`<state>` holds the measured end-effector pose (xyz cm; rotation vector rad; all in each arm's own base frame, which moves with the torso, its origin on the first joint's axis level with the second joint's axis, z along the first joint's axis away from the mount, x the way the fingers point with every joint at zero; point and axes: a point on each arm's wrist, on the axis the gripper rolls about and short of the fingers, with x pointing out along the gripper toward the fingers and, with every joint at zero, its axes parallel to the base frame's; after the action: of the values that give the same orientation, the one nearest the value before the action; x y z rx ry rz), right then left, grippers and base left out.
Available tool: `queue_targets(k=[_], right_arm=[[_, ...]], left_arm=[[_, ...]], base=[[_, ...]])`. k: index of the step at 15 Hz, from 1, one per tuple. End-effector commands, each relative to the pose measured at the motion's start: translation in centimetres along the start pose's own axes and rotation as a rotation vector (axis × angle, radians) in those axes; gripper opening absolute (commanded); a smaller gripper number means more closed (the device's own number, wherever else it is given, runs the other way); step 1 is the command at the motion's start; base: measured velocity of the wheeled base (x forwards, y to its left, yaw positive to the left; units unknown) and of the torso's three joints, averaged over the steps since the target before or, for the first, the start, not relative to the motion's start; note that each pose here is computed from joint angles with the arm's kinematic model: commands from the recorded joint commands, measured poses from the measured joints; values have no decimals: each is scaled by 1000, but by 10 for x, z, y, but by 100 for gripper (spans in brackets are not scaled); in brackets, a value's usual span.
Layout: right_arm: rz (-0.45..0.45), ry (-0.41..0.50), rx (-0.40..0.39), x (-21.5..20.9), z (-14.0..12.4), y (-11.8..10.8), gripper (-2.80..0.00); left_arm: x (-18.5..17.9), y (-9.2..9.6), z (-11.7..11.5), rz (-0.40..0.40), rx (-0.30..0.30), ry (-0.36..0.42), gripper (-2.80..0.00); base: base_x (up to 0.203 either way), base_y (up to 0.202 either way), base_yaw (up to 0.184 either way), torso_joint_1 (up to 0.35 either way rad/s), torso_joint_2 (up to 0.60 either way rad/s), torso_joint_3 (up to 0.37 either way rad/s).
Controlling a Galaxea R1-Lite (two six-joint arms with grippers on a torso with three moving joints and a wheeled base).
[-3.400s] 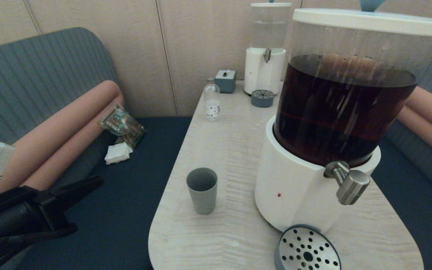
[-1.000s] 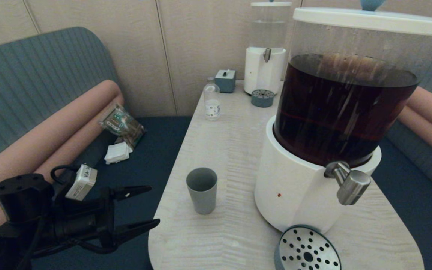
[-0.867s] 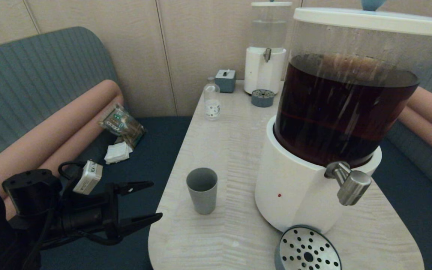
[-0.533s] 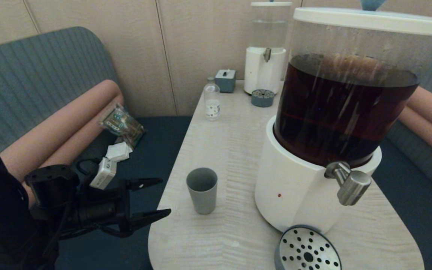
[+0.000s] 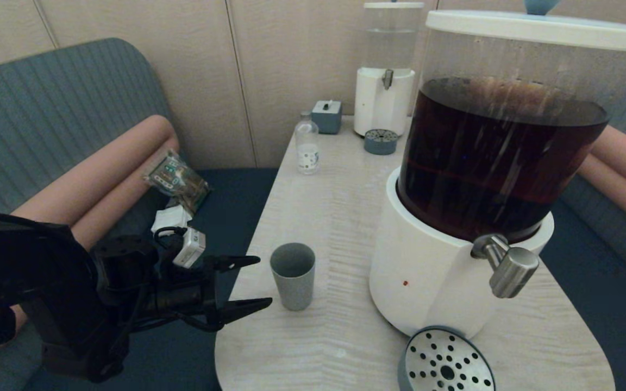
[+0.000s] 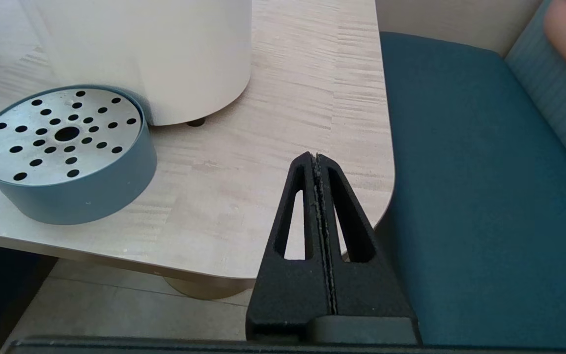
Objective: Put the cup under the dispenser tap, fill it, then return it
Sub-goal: Pick up the cup
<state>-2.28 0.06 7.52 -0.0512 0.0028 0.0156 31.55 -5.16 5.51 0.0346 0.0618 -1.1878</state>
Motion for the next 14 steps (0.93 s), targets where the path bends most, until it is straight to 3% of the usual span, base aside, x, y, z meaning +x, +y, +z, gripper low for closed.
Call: queue_targets(k=[1, 5, 11, 14], right_arm=[[2, 7, -1, 1, -3, 0, -280], [2, 7, -1, 1, -3, 0, -280], [2, 6, -1, 0, -3, 0, -280], [0, 6, -1, 0, -3, 0, -280]], left_arm=[[6, 4, -7, -15, -3, 1, 0], [16, 17, -13, 3, 9, -5, 0], [37, 3, -13, -69, 2, -2, 0], [46, 6, -12, -72, 8, -13, 0]], base=[[0, 0, 0, 0, 0, 0], [0, 0, 0, 0, 0, 0], [0, 0, 0, 0, 0, 0], [0, 0, 0, 0, 0, 0]])
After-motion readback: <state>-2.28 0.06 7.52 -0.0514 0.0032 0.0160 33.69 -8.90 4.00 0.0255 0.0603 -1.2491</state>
